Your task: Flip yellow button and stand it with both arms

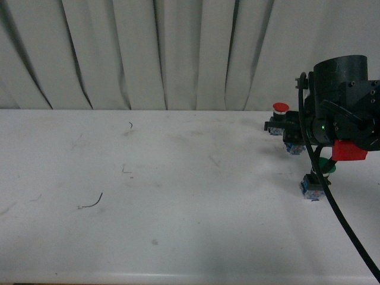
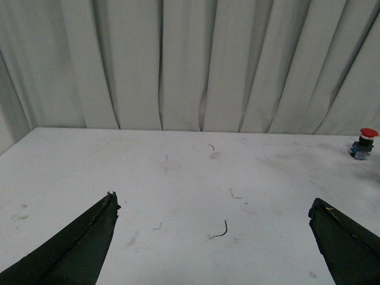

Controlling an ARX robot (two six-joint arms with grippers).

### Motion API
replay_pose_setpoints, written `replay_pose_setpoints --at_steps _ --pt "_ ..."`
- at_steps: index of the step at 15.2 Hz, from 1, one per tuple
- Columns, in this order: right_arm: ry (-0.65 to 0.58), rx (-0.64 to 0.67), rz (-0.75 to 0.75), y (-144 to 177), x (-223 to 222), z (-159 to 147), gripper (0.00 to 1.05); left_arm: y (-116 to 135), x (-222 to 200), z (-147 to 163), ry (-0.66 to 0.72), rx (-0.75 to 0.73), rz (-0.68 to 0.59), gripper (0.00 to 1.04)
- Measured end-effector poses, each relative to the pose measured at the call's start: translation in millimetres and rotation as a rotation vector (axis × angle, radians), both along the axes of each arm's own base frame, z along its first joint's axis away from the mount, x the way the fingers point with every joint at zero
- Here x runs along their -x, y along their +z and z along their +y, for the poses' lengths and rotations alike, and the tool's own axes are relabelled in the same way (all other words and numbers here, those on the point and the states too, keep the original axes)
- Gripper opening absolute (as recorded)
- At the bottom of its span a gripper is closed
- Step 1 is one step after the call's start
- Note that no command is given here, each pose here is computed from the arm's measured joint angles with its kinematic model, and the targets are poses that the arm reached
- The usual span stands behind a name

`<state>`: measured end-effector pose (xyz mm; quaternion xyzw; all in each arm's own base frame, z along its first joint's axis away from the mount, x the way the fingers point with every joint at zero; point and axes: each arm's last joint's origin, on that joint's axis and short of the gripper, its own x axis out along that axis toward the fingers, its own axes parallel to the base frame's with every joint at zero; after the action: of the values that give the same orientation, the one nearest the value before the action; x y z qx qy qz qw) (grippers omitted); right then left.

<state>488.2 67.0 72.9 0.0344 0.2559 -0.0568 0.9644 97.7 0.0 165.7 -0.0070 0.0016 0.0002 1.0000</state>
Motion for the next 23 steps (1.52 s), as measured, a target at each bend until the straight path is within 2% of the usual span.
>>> replay_pose_setpoints --at_steps 17,23 --pt "-0.027 0.035 0.030 -11 -3 1 0.30 0 0 0 0.000 0.000 0.000 0.98" --pt "-0.025 0.033 0.019 -9 -4 1 0.97 0 0 0 0.000 0.000 0.000 0.98"
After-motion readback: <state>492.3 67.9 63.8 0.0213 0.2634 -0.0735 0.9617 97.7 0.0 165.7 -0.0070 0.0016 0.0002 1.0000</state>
